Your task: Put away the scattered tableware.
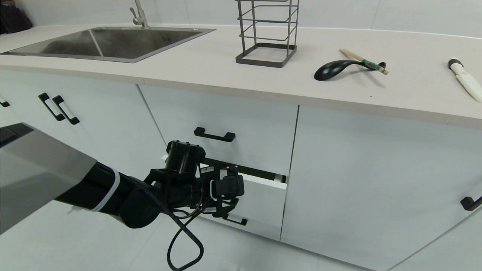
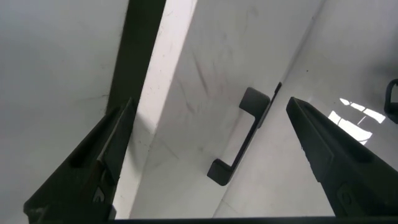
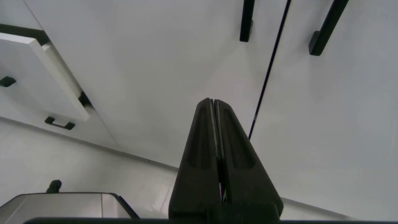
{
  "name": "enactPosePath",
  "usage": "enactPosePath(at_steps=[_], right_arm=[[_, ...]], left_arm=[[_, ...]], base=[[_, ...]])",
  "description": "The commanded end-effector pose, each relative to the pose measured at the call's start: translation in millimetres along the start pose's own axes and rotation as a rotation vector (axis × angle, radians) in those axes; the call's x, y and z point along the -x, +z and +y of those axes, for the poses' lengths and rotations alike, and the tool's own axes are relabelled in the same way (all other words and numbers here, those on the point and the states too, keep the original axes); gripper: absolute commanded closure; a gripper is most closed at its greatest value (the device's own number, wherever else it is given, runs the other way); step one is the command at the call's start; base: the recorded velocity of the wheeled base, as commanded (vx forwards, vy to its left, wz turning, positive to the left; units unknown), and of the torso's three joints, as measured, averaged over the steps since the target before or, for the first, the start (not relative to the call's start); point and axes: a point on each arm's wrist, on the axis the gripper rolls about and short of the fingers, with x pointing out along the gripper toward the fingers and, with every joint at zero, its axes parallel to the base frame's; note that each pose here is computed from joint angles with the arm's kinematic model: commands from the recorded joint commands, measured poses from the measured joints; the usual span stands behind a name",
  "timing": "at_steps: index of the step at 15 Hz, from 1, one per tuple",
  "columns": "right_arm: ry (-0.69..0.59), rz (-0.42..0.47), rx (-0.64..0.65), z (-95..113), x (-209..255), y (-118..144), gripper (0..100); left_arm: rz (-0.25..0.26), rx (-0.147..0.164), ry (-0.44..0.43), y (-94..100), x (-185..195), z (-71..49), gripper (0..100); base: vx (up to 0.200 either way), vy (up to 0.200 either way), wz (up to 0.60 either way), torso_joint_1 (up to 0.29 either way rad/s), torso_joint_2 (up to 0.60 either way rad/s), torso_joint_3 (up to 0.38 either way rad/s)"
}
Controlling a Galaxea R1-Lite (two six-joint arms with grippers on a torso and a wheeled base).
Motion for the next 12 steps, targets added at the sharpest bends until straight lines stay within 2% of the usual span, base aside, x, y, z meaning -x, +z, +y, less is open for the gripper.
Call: enactPosePath(at_steps=[1,6,8,10,12], right_arm=[[0.0,0.0,0.0,0,0,0,100],[0.0,0.0,0.0,0,0,0,100],[0.0,0.002,0.0,0,0,0,100],[0.0,0.002,0.0,0,0,0,100],[0.0,0.002,0.0,0,0,0,100]], left_arm=[[0.006,0.002,-0.016,-1.3,-1,-3.7,0],[0.009,0.001,-0.043,-3.4,9,-13.9,0],[0.014,0.001,-0.065,-3.4,46,-32.6,0],[0.01,0.0,-0.087,-2.9,83,-56.7,0],[0.005,-0.006,-0.1,-3.9,106,-73.5,0]], base=[[0.0,0.0,0.0,0.0,0.0,0.0],[0.0,0.0,0.0,0.0,0.0,0.0],[0.0,0.0,0.0,0.0,0.0,0.0],[0.0,0.0,0.0,0.0,0.0,0.0],[0.0,0.0,0.0,0.0,0.0,0.0]])
